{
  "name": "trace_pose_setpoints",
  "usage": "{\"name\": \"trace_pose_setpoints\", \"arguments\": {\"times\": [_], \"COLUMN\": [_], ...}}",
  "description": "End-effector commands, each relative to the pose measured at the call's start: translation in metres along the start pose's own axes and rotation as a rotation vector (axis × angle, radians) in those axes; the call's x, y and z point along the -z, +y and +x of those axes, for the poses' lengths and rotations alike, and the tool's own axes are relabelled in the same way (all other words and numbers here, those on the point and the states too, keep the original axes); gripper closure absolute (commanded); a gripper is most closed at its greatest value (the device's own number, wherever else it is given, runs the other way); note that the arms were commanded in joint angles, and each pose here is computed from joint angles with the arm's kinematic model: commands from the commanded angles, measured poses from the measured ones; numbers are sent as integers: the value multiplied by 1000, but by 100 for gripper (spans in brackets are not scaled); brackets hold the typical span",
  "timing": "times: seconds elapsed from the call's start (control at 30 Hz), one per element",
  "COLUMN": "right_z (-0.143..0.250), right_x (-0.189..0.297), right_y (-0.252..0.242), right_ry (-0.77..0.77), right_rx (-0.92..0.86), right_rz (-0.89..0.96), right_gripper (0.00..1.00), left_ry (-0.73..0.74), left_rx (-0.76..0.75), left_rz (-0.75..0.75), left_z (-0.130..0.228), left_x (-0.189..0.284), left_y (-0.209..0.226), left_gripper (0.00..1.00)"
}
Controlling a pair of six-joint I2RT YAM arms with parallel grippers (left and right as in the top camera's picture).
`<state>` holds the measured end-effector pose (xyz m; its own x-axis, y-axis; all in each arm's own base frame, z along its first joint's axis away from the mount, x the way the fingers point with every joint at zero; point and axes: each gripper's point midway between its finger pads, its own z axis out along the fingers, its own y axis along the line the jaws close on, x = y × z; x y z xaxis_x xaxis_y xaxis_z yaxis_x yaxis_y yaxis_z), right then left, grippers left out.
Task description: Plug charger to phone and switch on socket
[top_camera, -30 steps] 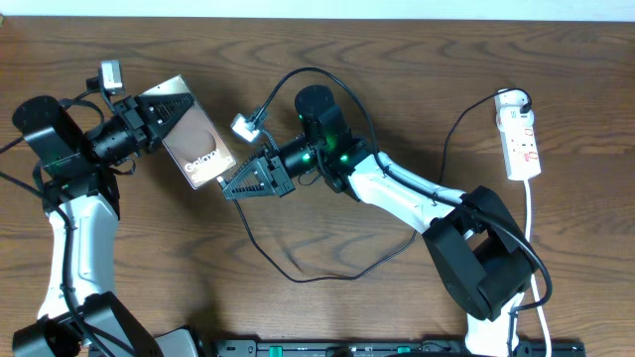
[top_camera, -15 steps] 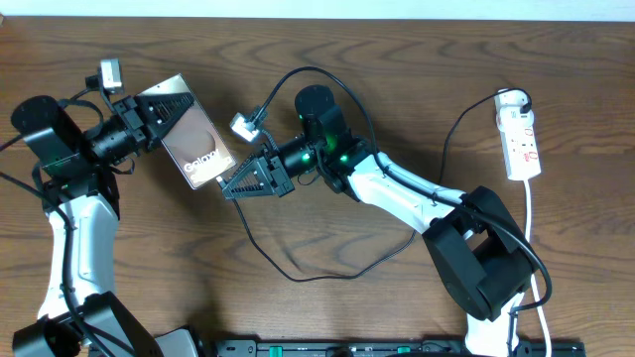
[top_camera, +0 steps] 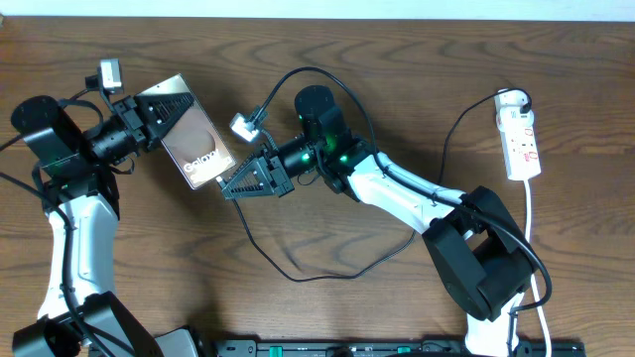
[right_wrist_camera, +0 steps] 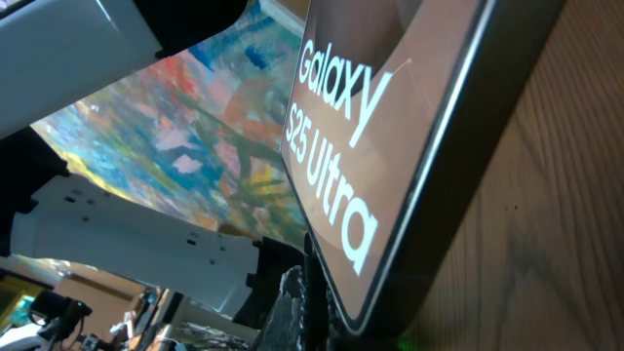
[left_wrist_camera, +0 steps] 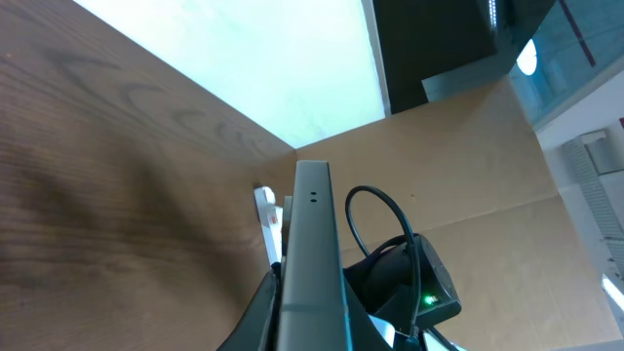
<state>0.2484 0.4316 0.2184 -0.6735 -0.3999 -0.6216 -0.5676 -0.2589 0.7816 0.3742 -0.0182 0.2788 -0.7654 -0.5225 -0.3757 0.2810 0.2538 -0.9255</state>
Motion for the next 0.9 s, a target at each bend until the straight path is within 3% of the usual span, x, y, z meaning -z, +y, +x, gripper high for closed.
{"name": "trace_pose_setpoints", "arguments": {"times": [0.0, 0.87], "right_z": [-8, -16], "right_x": [-2, -9], "right_y": [0, -2], "right_ry": [-24, -63], "right_rx": [1, -29], "right_rz": [24, 53], "right_gripper": [99, 99], "left_ry": [48, 76], "left_rx": [-25, -27], "left_rz": [39, 58], "left_z": [7, 12], "left_x": [0, 0], "left_y": [-14, -17], "left_gripper": [92, 92]}}
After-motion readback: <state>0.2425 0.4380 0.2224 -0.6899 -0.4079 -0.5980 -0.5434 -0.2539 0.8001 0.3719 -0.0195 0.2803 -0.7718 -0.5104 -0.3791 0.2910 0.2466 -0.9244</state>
